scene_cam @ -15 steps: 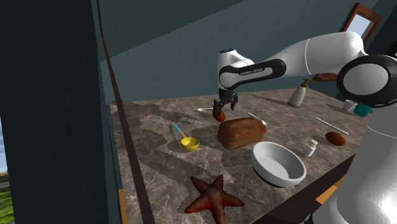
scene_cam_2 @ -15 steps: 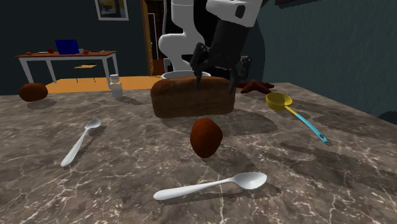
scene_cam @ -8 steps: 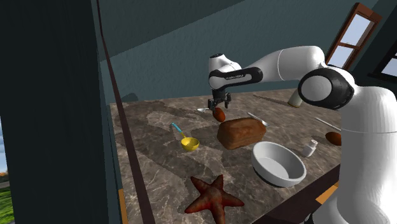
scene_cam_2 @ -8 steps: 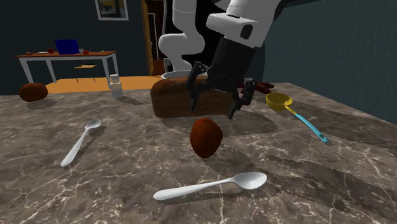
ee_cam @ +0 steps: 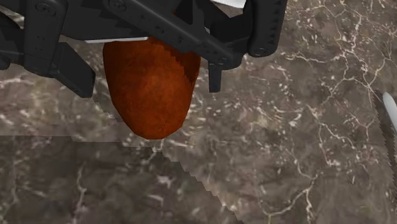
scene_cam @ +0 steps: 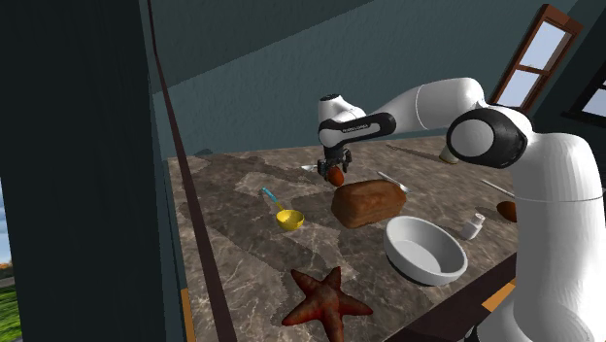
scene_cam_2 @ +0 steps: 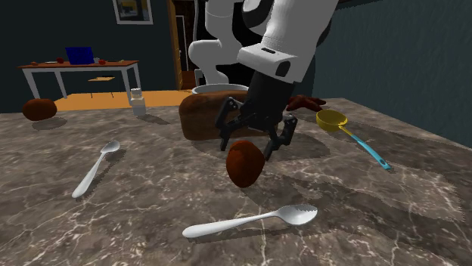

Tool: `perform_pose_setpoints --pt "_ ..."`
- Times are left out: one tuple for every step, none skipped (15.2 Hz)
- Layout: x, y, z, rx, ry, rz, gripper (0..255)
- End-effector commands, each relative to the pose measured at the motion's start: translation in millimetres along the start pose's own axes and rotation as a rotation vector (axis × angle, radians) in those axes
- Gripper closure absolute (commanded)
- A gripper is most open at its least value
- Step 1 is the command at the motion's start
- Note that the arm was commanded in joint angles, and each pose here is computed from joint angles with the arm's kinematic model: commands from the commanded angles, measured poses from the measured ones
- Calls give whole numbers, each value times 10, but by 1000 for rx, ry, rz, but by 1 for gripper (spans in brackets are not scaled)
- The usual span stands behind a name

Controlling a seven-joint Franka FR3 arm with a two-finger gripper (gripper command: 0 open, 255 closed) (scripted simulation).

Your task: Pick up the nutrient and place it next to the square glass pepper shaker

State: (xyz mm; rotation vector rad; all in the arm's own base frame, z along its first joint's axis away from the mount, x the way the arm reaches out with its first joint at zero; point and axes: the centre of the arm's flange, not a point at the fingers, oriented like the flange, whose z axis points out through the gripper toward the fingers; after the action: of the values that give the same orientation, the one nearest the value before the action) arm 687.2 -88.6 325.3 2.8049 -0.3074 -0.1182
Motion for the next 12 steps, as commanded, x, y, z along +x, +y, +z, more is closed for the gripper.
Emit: perform_pose_setpoints --pt "5 -1 26 0 1 0 0" --pt "5 -1 26 0 1 0 0" --pt "5 -1 26 0 1 0 0" --pt "5 -1 26 0 1 0 0" --pt "5 -1 26 0 1 0 0" --pt "5 -1 26 0 1 0 0" --pt "5 -2 26 0 1 0 0" --pt "5 -2 26 0 1 0 255" --pt "5 -2 26 0 1 0 255" --pt "5 -1 26 0 1 0 255" --pt "7 -1 26 0 1 0 255" --pt "6 -1 24 0 1 0 255"
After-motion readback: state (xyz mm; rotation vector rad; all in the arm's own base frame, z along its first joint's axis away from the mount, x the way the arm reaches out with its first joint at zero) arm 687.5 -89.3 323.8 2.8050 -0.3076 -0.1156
